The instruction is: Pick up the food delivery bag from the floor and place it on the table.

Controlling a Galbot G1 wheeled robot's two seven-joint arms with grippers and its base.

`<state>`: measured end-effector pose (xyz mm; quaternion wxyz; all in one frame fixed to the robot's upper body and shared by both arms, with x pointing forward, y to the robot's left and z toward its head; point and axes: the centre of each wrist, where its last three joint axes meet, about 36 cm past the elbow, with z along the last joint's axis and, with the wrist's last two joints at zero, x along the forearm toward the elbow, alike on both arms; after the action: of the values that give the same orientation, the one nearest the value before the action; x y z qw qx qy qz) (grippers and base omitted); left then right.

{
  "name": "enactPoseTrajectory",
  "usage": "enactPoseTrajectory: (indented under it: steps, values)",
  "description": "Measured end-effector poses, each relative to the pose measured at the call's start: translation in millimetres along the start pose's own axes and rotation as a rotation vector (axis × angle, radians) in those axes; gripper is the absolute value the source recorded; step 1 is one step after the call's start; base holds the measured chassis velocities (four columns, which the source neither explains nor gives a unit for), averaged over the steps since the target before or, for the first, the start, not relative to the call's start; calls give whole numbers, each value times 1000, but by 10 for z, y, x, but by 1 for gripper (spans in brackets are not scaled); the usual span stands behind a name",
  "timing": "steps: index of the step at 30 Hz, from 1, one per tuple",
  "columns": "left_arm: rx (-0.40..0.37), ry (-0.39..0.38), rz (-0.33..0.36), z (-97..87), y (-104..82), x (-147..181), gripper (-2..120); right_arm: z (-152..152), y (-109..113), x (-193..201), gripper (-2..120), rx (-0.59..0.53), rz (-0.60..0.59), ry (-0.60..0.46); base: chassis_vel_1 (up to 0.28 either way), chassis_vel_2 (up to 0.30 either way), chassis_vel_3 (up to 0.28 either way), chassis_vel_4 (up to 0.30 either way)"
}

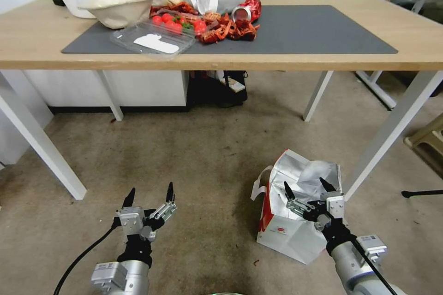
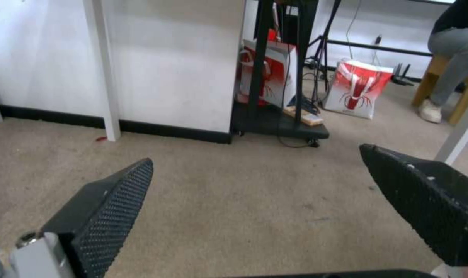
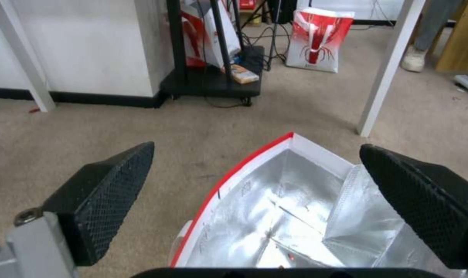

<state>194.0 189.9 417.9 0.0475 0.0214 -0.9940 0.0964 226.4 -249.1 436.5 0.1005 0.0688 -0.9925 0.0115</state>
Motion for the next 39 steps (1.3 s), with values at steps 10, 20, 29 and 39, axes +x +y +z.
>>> enactPoseTrajectory:
  steps: [10,20,29,39]
  values:
    - [-1,0,-1,10,2,1,100,-1,-15,1,100,4,-1,1,0,0,0,0]
    - [-10,-3,-1,12,28,12,100,16,-20,3,100,5,-2,6,0,0,0,0]
    - [-9,-12,7,35,29,16,100,17,-20,2,100,4,-2,6,0,0,0,0]
    - [16,-40,18,64,37,7,100,23,-63,25,100,32,-10,8,0,0,0,0]
